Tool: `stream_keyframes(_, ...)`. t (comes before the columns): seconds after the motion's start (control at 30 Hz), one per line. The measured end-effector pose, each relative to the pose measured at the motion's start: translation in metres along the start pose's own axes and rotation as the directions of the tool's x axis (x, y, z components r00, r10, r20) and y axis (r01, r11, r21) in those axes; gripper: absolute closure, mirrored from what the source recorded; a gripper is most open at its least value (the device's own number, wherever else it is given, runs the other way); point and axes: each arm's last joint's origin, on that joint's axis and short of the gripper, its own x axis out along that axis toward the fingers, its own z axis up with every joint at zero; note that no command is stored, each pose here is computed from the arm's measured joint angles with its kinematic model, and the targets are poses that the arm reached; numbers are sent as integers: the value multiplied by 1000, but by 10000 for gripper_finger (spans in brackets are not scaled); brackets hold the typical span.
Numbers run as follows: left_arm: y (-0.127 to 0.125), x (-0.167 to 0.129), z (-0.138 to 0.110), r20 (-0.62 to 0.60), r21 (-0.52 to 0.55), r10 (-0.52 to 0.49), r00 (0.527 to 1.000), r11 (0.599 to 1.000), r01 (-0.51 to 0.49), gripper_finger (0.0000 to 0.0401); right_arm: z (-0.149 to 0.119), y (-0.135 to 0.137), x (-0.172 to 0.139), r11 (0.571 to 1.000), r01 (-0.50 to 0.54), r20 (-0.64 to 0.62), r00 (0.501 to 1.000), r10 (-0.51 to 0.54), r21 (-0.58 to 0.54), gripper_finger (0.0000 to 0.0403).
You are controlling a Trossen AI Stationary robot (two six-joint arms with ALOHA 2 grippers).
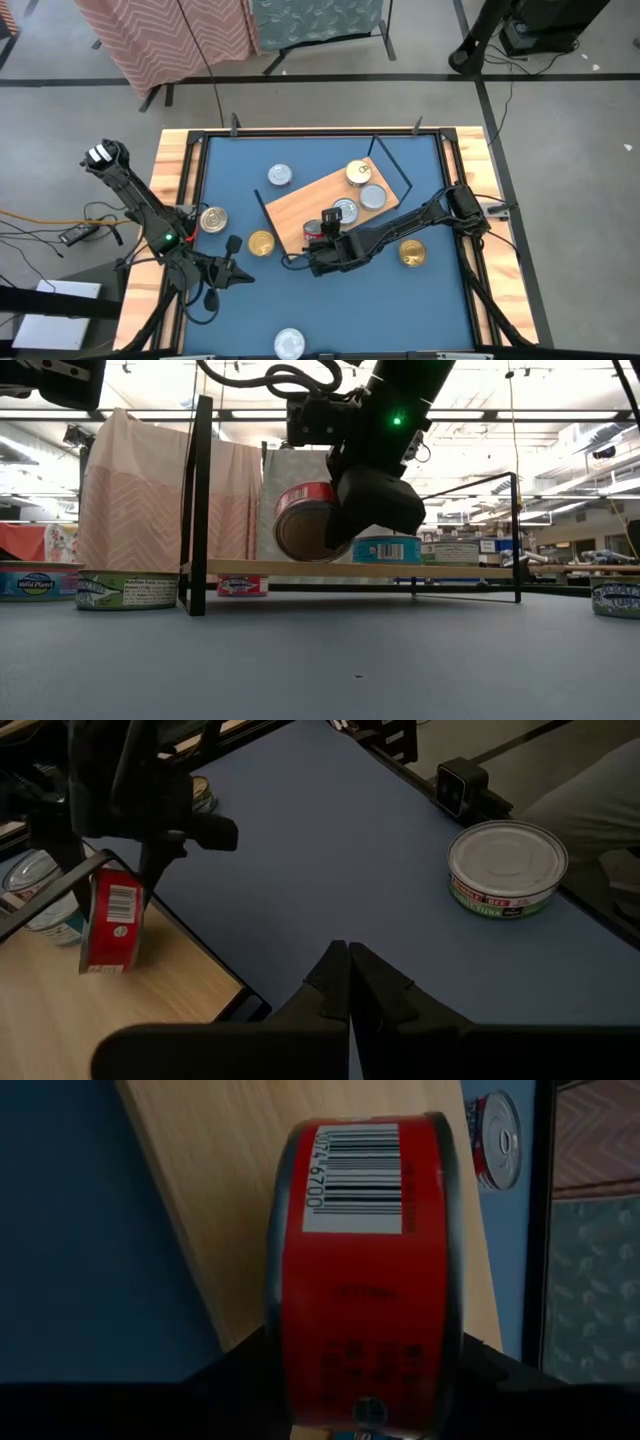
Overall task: Stack canned seafood by type on shelf
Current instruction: Put the red tuna can on the shelf
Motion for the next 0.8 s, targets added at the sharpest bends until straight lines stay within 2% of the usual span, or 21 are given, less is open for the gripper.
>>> stream_keyframes(0.43, 0, 0, 0, 1, -1, 0, 1000, 1000, 0, 397, 4, 3, -1, 999, -46, 35, 998, 45, 26, 218)
stream_keyframes(0.8, 0, 0, 0, 1, -1, 0, 1000, 1000, 0, 397, 3, 1, 1, 994, -90, 24, 996, 88, 68, 160)
